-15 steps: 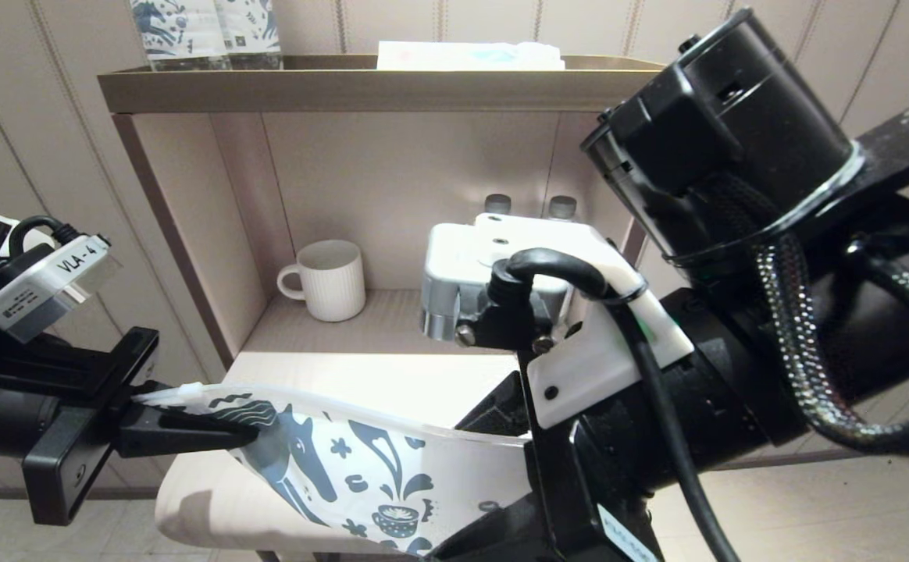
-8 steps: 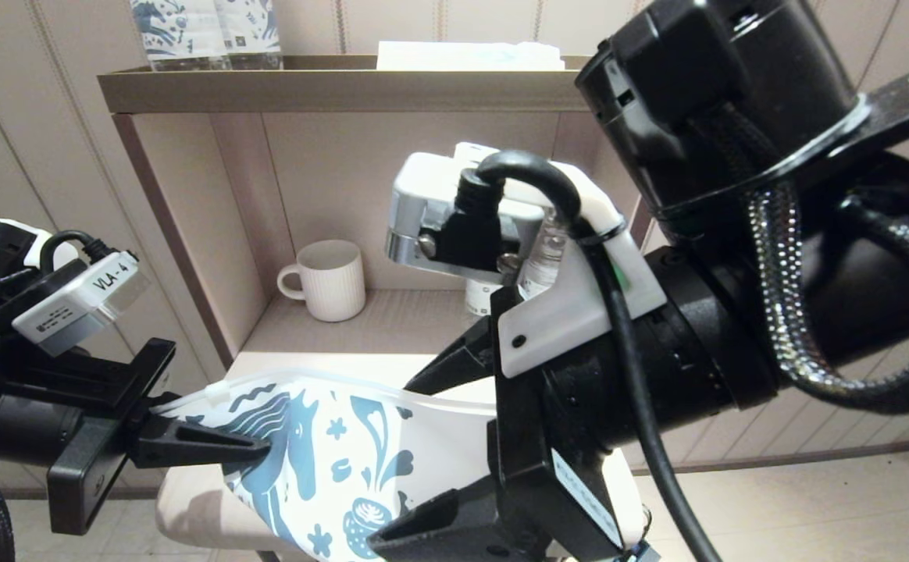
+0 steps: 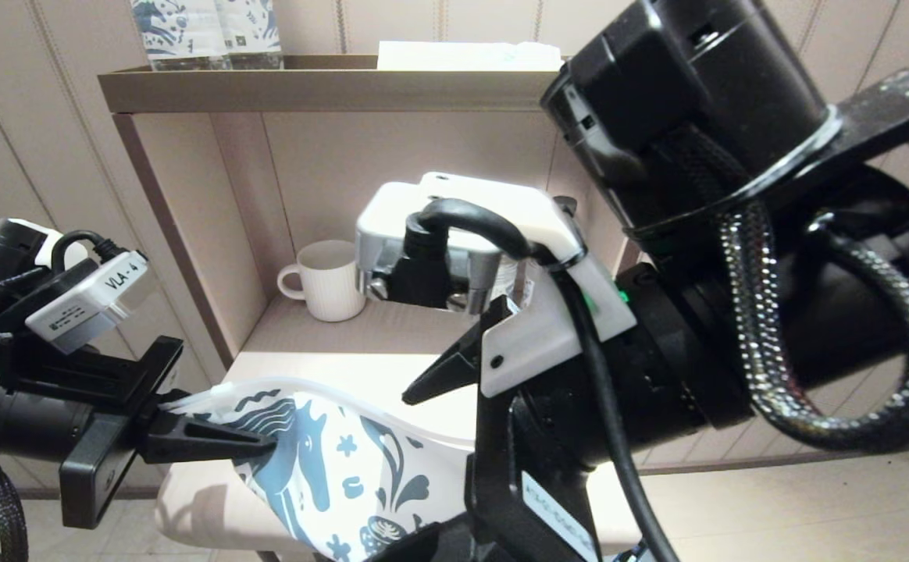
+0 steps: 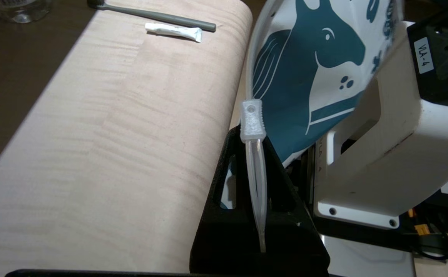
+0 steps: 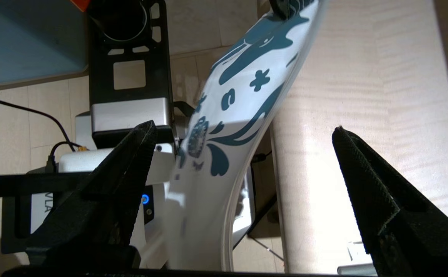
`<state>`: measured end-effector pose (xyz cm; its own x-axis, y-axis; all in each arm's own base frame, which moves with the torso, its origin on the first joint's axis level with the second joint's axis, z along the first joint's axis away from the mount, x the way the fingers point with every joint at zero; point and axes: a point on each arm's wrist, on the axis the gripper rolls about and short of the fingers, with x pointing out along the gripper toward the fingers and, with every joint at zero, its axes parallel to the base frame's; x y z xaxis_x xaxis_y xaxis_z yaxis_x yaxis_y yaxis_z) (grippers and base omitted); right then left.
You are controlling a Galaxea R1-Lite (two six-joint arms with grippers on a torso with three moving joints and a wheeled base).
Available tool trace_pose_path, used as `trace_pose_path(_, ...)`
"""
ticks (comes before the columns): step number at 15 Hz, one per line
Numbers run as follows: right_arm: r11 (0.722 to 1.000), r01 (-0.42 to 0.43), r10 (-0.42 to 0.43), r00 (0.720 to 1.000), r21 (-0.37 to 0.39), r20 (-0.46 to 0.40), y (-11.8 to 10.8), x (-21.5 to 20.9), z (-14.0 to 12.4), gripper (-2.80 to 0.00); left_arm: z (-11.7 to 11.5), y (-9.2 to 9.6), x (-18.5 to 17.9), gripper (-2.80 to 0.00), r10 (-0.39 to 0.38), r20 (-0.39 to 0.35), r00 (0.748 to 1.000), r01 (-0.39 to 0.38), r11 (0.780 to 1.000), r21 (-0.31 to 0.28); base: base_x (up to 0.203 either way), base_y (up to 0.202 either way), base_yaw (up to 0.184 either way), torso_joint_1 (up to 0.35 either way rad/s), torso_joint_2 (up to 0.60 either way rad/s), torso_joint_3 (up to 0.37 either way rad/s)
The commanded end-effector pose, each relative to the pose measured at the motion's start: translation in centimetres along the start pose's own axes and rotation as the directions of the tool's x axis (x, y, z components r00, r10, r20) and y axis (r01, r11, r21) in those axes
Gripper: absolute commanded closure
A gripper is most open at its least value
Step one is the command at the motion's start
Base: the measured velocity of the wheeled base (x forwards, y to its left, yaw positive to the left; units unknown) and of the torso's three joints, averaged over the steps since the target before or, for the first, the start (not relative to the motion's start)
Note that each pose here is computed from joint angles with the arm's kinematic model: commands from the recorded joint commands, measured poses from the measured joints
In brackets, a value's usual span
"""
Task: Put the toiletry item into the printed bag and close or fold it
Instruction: Open the storage bag
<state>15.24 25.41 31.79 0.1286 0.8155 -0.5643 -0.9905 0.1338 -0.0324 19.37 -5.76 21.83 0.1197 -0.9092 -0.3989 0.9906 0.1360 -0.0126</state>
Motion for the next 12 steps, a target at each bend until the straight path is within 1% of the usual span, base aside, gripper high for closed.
trace_pose_path(1,1.000,0.022,-0.022,1.000,0.007,0.012,0.0,-1.8,-0.4,-2.80,-0.2,0.1,0.1,0.00,-0.008,0.000,1.000,0.008,1.000,-0.005,0.000,0.000,0.000,0.000,0.00,0.000)
trace_pose_path(3,0.999,0.039,-0.039,0.999,0.004,0.032,-0.1,-2.3,-0.1,-2.80,-0.3,0.2,0.2,0.00,-0.008,-0.006,1.000,0.008,1.000,-0.009,0.000,0.000,0.000,0.000,0.00,0.000)
trace_pose_path(6,0.996,0.085,-0.085,0.996,0.001,0.038,-0.2,-2.3,0.4,-2.80,-0.3,0.1,0.2,0.00,-0.007,-0.007,1.000,0.007,1.000,-0.009,0.000,0.000,0.000,0.000,0.00,0.000)
trace_pose_path(9,0.995,0.100,-0.100,0.994,0.001,0.041,-0.8,-1.0,1.1,-2.80,-0.3,0.1,0.2,0.00,-0.007,-0.008,1.000,0.007,1.000,-0.009,0.000,0.000,0.000,0.000,0.00,0.000)
trace_pose_path(12,0.996,0.094,-0.093,0.994,-0.015,0.053,-1.3,0.9,2.3,-2.80,-0.3,-0.1,0.3,0.00,-0.011,-0.009,1.000,0.011,1.000,-0.007,0.000,0.000,0.000,0.000,0.00,0.000)
